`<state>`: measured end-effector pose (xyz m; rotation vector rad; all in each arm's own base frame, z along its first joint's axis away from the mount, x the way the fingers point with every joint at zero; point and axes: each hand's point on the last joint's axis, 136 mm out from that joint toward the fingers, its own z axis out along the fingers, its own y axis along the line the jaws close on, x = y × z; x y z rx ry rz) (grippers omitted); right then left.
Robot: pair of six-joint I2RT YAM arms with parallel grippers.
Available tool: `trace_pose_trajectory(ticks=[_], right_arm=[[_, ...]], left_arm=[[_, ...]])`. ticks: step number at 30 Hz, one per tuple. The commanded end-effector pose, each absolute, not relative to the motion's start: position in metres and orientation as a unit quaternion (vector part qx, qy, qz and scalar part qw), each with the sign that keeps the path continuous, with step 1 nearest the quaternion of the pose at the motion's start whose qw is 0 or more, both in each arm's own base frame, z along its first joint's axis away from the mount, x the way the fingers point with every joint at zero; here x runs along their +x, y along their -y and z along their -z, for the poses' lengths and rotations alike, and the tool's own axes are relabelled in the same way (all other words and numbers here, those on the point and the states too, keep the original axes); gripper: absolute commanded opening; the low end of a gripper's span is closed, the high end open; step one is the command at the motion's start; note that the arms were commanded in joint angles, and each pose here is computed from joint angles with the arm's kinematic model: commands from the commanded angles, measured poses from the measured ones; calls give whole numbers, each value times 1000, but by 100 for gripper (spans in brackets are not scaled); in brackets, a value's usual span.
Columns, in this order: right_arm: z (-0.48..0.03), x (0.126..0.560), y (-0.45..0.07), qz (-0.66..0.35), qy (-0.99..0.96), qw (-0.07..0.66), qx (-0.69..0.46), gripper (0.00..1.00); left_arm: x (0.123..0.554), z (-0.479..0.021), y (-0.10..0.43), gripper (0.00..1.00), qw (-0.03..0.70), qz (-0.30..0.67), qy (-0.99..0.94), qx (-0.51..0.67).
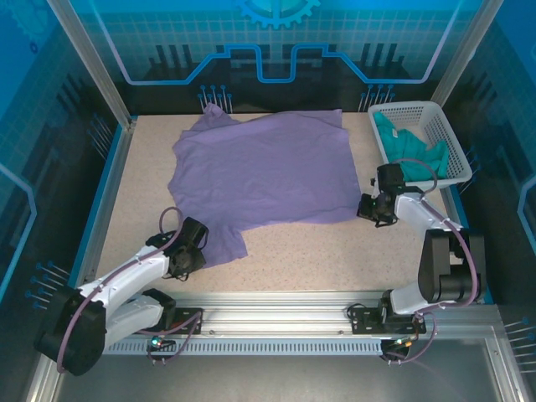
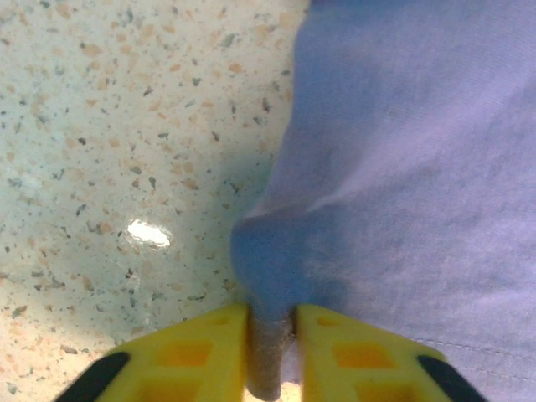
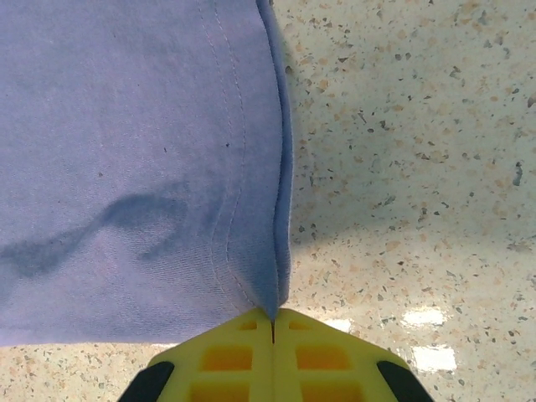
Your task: Fold the inside-out t-shirt
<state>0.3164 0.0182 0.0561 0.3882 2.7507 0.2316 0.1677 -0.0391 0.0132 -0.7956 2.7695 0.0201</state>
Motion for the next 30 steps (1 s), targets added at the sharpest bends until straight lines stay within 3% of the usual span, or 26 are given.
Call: trace_pose_trajectory(ticks=[1,6,21,30], right_arm=[[-63,315,-17,-88,-968,187,140,0],[-61,308,-16,-85,-969,185,140,0],[-67,259,-10,-115,-959,178,190,0],[-72,231,-10,-141,-944,180,237,0]], left_arm=[[172,-17,41,15,139,0,-954,-266],[172,-19,42,0,150,11,-951,-269],[149,-101,57,0,197,164,-902,-347],[125,-174,22,0,263,140,-884,-360]])
